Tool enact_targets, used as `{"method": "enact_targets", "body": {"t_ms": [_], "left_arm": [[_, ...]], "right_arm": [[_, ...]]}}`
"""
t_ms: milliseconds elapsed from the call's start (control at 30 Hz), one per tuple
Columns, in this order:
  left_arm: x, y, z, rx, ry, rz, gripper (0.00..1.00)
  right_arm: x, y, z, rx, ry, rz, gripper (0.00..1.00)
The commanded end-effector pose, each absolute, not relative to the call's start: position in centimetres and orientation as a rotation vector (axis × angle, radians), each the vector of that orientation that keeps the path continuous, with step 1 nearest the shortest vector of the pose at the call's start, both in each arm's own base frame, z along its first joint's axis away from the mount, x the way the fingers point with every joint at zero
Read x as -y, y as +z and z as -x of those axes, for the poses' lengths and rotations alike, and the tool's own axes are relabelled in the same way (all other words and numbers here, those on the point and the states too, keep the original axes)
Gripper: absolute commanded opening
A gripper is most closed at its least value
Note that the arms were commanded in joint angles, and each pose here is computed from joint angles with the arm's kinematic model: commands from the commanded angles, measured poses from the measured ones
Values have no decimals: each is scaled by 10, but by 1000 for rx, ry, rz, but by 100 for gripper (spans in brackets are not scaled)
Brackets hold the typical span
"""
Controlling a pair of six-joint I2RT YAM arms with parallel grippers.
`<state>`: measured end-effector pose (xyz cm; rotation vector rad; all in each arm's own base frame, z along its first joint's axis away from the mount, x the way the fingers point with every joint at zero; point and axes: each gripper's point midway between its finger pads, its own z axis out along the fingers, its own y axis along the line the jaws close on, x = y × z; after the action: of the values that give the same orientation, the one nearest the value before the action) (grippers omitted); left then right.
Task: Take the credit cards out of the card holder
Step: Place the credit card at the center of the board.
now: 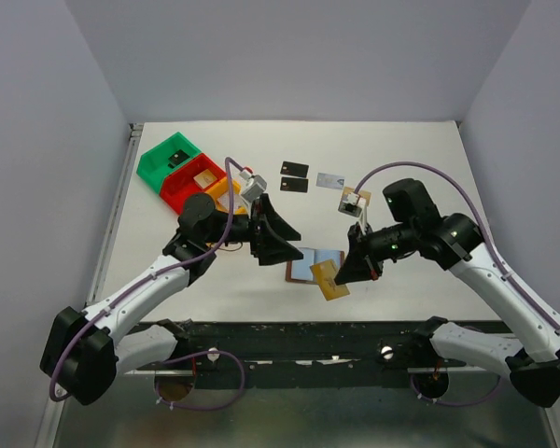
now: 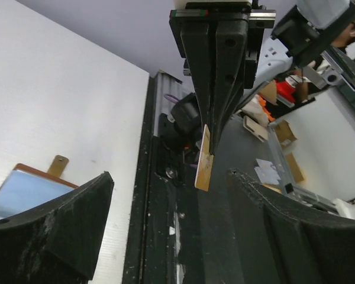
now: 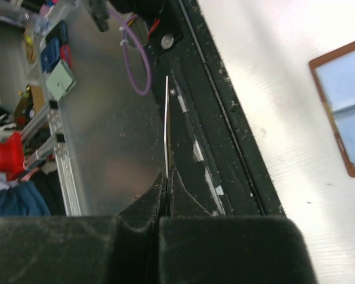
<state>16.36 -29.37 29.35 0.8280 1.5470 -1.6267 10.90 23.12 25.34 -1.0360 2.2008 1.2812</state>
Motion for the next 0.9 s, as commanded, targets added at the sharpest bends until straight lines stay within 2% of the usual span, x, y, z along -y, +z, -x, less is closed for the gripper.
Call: {"method": "enact_targets", "body": {"t_ms": [0, 233, 333, 467, 633, 767, 867], "left_arm": [[301, 300, -129, -1461, -1780, -1060, 85], [321, 288, -111, -1483, -1805, -1192, 76], [325, 286, -108, -1480, -1825, -1214, 68], [331, 280, -101, -1497, -1846, -1242, 47], [334, 273, -97, -1515, -1869, -1249, 34], [335, 271, -95, -1514, -1878, -1258, 0], [335, 272, -100, -1501, -1848, -1209, 0]], "right_arm": [[-236, 262, -89, -2189, 1366, 1148, 0], [-242, 262, -88, -2204, 1361, 1177, 0], [-243, 262, -88, -2205, 1352, 1186, 0], [-243, 260, -88, -2184, 1338, 1221, 0], [-245, 261, -87, -2170, 1341, 1241, 0], [-244, 263, -87, -2158, 1332, 1250, 1], [-243, 264, -104, -2176, 1220, 1150, 36]]}}
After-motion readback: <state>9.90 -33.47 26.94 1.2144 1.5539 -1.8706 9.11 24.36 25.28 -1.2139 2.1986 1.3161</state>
